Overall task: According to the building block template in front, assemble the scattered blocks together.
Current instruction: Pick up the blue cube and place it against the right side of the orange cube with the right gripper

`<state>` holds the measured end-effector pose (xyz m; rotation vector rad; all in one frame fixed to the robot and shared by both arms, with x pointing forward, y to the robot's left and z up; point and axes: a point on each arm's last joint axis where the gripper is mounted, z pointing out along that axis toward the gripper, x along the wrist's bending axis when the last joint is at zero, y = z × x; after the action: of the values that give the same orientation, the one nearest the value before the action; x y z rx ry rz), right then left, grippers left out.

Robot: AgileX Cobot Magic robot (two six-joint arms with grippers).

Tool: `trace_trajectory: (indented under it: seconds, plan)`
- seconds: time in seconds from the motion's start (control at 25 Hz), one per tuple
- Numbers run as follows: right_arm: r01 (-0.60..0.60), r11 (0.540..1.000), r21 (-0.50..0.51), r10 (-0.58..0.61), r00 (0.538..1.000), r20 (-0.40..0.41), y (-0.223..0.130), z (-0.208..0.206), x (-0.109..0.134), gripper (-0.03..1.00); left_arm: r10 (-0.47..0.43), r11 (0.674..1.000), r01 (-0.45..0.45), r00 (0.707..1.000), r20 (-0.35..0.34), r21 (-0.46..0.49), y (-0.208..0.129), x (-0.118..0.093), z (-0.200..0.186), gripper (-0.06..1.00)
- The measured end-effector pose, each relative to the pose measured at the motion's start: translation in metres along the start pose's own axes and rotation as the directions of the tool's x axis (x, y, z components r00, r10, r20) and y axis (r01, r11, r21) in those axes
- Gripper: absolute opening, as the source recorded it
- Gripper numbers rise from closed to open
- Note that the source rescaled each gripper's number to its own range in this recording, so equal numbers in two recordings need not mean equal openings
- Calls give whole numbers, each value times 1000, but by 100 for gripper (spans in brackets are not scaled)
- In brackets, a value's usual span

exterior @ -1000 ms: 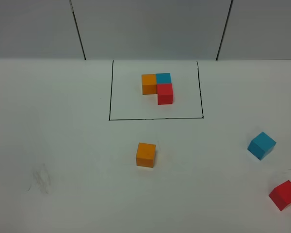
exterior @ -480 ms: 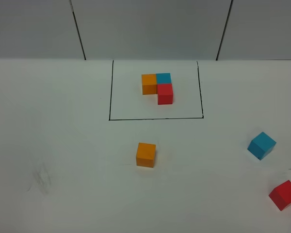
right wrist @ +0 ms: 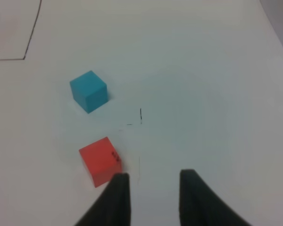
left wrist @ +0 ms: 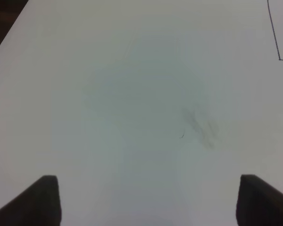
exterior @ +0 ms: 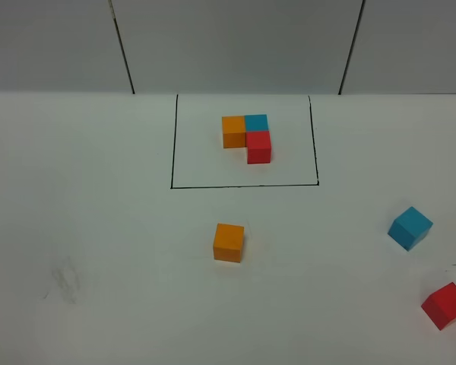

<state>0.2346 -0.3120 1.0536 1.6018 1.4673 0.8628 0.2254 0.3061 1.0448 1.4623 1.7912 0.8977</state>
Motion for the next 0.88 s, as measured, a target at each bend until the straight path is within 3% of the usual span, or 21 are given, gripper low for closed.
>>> trace_trajectory:
  seconds: [0.12, 0.2, 0.4, 0.52, 0.68, 0.88]
  plan:
    - [0, 1000, 9, 0, 1000, -2, 1, 1, 0, 7, 0, 1000, 0, 1000, 0, 0, 0, 0, 0, 65]
    - [0, 999, 48, 0, 1000, -11, 3, 6, 2, 18, 0, 1000, 0, 1000, 0, 0, 0, 0, 0, 65]
    - [77, 980, 185, -74, 997, -25, 17, 30, 7, 69, 0, 1000, 0, 1000, 0, 0, 0, 0, 0, 65]
    - [113, 979, 169, -109, 994, -32, 37, 48, 11, 92, 0, 1000, 0, 1000, 0, 0, 0, 0, 0, 65]
    - [174, 965, 195, -167, 985, -50, 65, 84, 18, 99, 0, 1000, 0, 1000, 0, 0, 0, 0, 0, 65]
    - [329, 886, 326, -310, 944, -112, 89, 146, 28, 100, 0, 1000, 0, 1000, 0, 0, 0, 0, 0, 65]
